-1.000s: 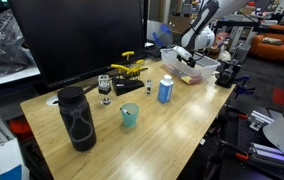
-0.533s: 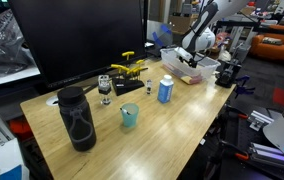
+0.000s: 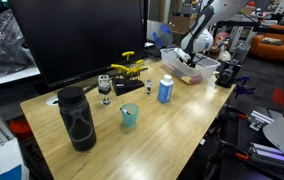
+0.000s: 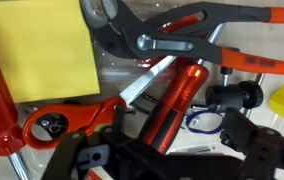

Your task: Pick up one of the red objects from the box and place it on the table

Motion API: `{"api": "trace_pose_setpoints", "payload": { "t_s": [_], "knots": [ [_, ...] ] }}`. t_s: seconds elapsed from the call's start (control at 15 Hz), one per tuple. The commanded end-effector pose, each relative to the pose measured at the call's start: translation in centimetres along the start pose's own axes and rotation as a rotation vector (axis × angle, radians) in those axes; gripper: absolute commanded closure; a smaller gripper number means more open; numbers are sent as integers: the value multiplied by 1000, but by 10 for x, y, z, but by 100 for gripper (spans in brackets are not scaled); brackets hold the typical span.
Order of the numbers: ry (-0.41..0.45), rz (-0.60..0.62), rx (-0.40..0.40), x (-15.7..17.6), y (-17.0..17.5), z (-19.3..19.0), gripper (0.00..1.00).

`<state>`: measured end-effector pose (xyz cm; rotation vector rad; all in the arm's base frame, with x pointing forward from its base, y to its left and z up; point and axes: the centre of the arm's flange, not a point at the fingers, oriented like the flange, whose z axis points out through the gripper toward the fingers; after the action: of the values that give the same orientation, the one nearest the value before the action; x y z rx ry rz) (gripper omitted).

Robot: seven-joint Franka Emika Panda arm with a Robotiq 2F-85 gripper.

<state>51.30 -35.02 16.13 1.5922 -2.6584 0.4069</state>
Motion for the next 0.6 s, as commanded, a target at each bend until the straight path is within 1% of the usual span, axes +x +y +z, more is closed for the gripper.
{"api": "trace_pose_setpoints", "payload": {
  "t_s": [0.0,0.07,0.53],
  "knots": [
    [-20,34,19,0,-5,3,11],
    [-25,39,21,-1,-5,3,27],
    [-33,50,15,-5,-3,5,77]
  ]
}}
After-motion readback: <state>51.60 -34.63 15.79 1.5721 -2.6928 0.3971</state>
